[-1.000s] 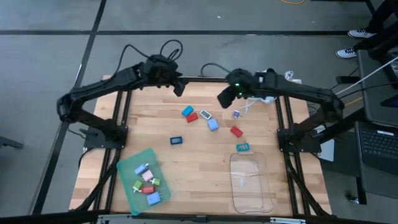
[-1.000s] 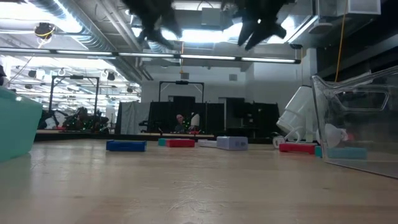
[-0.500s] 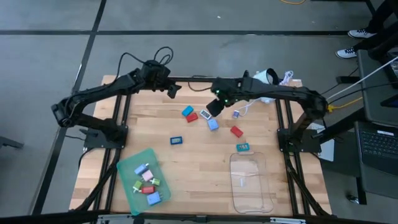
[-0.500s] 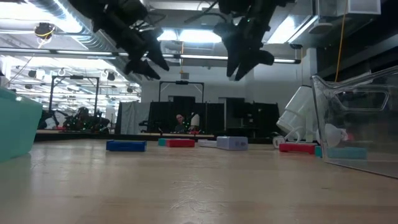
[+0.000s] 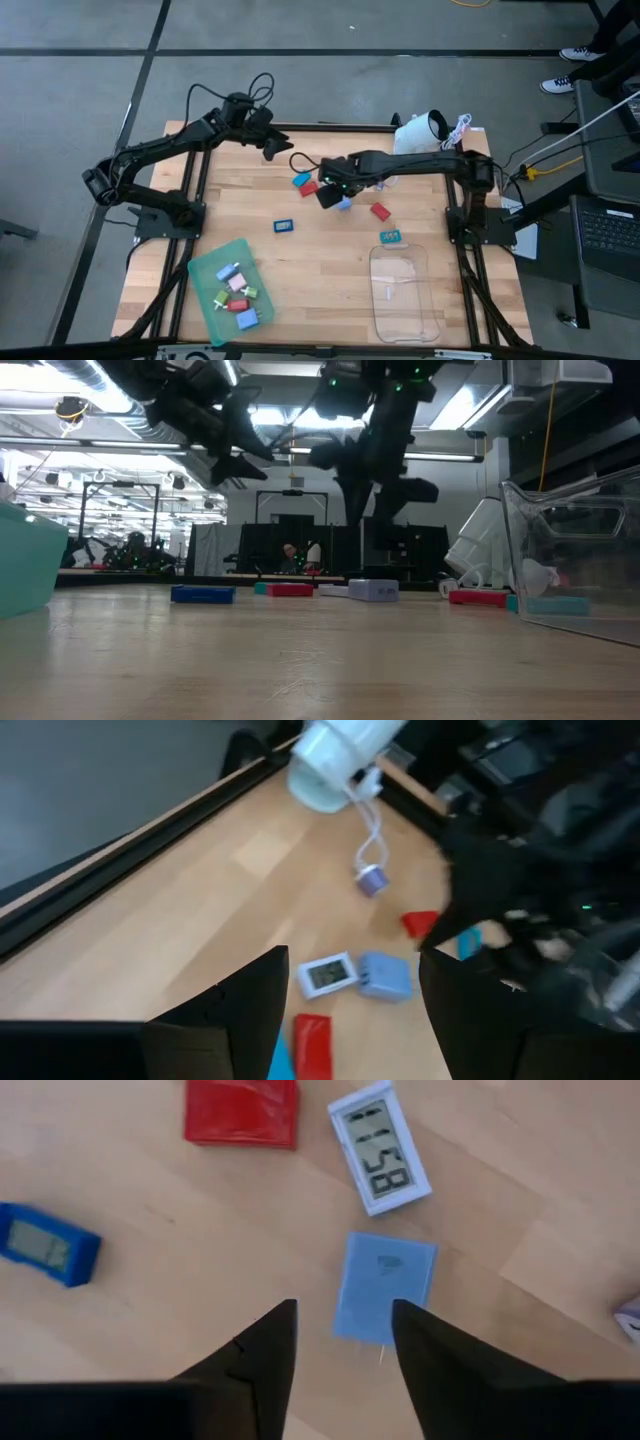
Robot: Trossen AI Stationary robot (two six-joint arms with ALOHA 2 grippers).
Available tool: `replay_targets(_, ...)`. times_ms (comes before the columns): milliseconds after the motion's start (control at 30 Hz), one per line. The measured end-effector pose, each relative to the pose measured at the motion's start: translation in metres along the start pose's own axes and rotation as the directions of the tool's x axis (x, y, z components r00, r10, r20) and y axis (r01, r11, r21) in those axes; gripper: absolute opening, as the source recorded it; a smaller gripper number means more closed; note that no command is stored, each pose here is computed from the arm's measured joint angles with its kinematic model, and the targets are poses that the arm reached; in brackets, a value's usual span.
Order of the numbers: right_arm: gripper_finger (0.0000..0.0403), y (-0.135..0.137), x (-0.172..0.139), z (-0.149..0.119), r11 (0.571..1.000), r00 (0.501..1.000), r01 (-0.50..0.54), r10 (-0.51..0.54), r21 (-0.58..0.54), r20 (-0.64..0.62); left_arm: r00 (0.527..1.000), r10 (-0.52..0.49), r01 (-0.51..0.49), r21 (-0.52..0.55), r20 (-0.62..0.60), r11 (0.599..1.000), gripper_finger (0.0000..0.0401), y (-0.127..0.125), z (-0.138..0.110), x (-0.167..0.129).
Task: Pick & Place Office items
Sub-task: Put the blue charger adapter into the blue bin
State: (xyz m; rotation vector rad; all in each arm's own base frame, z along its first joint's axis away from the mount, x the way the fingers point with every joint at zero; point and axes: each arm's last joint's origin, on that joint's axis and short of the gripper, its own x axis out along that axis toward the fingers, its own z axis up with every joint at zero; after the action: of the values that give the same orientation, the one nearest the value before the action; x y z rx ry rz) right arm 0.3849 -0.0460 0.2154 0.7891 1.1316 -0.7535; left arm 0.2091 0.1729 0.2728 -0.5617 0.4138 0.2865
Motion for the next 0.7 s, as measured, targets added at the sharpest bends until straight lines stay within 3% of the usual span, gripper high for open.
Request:
replay_targets(367,0.0328,-0.002,0.023,0.0,0.998,0.997,0.06,-0.058,0.026,-0.048,0.997,-0.081,0.082,0.029,-0.016,0.996,0.0219,-0.002,0.0,0.0)
replay_targets(467,0.0332,-0.003,0.032,0.0,0.996,0.995,0.082,-0.08,0.026,-0.063,0.994,-0.105,0.106,0.029,-0.022,0.994,0.0216,-0.003,0.0,0.0)
replay_targets(700,0.0296,-0.002,0.05,-0.003,0.993,0.989,0.108,-0.103,0.043,-0.106,0.994,-0.106,0.106,0.029,-0.023,0.994,0.0216,-0.003,0.0,0.0)
